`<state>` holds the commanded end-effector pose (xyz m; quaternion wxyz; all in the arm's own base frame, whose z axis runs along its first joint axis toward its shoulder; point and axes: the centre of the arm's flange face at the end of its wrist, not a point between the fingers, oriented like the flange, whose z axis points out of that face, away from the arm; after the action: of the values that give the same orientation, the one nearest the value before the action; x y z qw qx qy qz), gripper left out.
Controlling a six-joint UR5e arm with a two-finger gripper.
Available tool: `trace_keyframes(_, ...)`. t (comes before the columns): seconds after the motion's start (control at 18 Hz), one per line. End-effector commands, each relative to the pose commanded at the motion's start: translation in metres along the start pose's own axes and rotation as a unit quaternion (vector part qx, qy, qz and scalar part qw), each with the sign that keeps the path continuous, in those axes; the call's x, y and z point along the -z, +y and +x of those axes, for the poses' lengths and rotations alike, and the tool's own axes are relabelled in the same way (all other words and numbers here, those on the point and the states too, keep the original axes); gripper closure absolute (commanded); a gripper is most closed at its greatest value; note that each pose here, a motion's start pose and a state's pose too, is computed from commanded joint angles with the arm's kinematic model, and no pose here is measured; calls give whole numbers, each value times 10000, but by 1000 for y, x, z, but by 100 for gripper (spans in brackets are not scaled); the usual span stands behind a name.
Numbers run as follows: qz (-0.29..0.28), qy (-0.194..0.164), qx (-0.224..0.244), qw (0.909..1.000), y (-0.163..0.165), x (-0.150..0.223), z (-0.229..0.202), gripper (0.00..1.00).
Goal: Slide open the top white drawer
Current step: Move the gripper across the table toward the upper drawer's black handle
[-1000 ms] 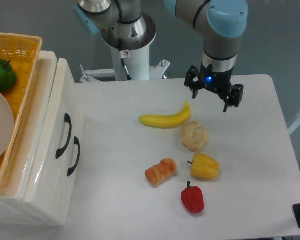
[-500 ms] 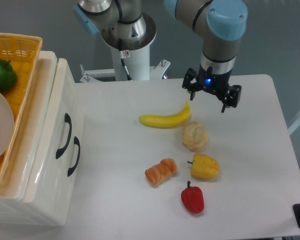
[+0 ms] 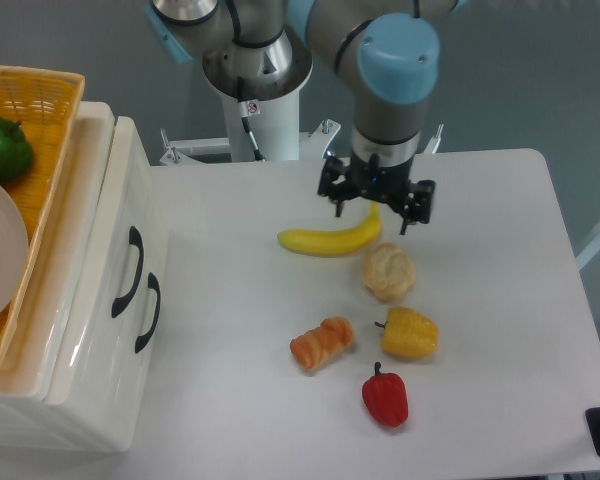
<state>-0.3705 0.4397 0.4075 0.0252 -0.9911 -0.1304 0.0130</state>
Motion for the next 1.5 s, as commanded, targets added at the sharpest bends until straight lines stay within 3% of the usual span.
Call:
trace_keyframes(0.5, 229, 189, 838, 9960, -32, 9, 57, 0)
trace_keyframes(0.83, 439, 669, 1232, 9891, -51, 7, 67, 0)
trace_keyframes(1.17, 501, 961, 1217, 9866, -65, 1, 81, 0)
trace_keyframes(1.5, 268, 1034, 1581, 9816, -89, -19, 105, 0)
